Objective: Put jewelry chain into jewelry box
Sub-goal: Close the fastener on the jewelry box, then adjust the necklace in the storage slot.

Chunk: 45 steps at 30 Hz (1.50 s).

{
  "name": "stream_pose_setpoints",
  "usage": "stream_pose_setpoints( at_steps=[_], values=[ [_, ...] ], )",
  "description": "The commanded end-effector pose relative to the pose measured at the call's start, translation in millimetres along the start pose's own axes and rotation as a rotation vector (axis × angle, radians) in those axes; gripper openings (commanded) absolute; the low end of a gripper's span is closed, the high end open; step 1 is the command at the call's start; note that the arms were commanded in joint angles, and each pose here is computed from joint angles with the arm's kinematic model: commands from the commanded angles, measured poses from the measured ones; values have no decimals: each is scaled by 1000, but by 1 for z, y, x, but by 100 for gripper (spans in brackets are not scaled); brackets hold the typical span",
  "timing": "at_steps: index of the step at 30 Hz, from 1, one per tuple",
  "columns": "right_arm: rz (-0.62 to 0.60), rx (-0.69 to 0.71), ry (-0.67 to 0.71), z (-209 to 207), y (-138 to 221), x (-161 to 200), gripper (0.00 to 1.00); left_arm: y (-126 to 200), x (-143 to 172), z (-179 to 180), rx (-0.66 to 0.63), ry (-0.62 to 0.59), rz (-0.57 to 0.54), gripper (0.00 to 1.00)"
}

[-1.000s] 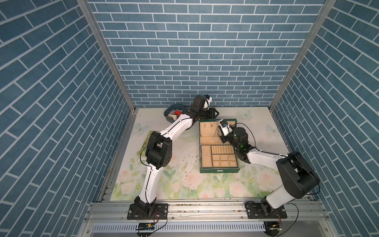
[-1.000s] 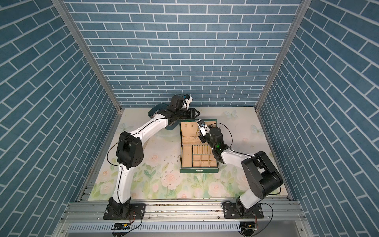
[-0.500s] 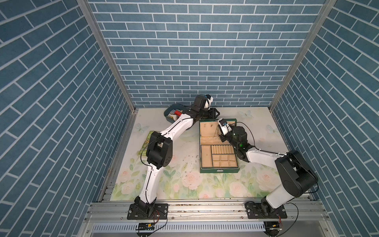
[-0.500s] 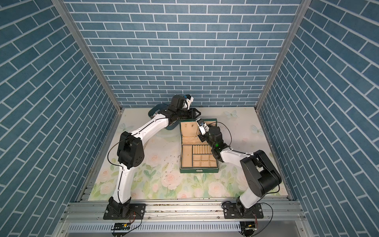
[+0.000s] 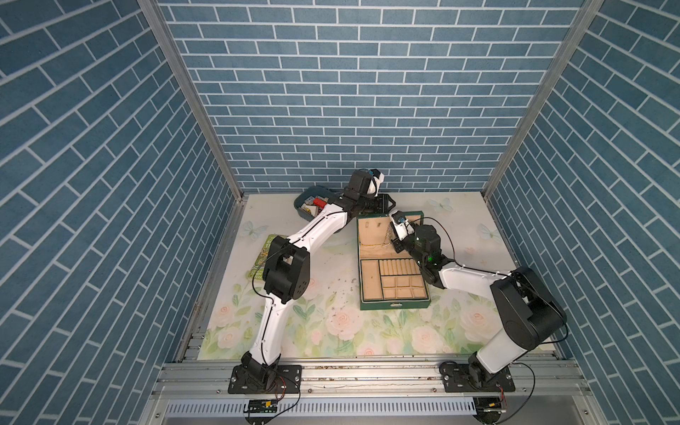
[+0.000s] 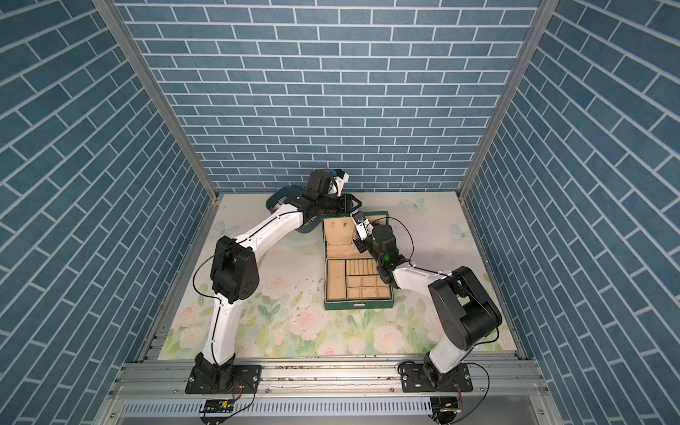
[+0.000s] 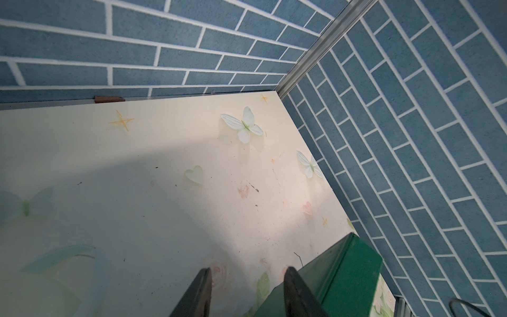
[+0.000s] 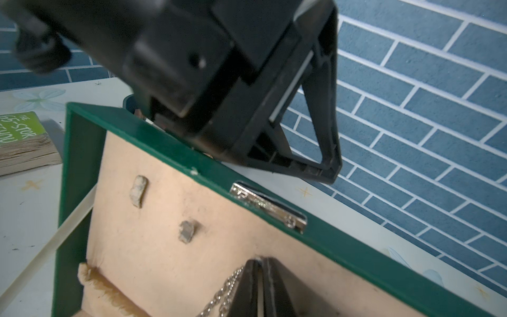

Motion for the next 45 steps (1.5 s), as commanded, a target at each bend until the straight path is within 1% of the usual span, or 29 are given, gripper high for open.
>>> stream_pose_setpoints(
  at_steps=[1,3,6,12,19,25,29,33,35,37,39,42,44,45],
  values=[
    [-28,35,-37,-6,-1,-9,12,-7,7,-2,-1,-12,32,47],
    [-39,27,-47,-6,4,-11,13,-6,6,-2,-6,-15,28,47],
    [-46,18,-63,-6,15,-12,18,-3,3,-3,-16,-16,16,49],
    [-56,0,-104,-3,36,-14,27,4,-8,-6,-55,-20,-22,56],
    [-83,-7,-164,-3,56,-21,35,23,-25,-16,-91,-32,-84,62],
    [-115,19,-246,-8,84,-22,40,57,-35,-27,-180,-67,-149,64],
    [-87,82,-325,-12,105,-12,43,89,-31,-35,-225,-100,-189,64],
    [-17,151,-424,-16,118,2,45,119,-10,-45,-283,-179,-201,65],
    [22,192,-487,-18,122,10,46,130,7,-51,-313,-244,-190,64],
    [64,219,-537,-18,125,18,46,135,31,-63,-320,-331,-153,65],
    [115,242,-573,-17,127,28,46,132,61,-75,-325,-442,-87,64],
    [175,307,-605,-21,130,39,46,116,108,-90,-372,-603,36,63],
    [209,350,-634,-24,134,46,46,98,136,-93,-417,-694,139,57],
    [214,360,-649,-25,135,49,46,90,144,-91,-446,-719,172,56]
  ],
)
Point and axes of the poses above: each gripper's point midway between its finger pads, its own y axis back along the fingers, its own z axis along the line the jaws close on, x = y × z, the point moved 8 cm from there along y, back along the fingers, and after that the axes turned 5 degrees about y, right-handed, at the moved point
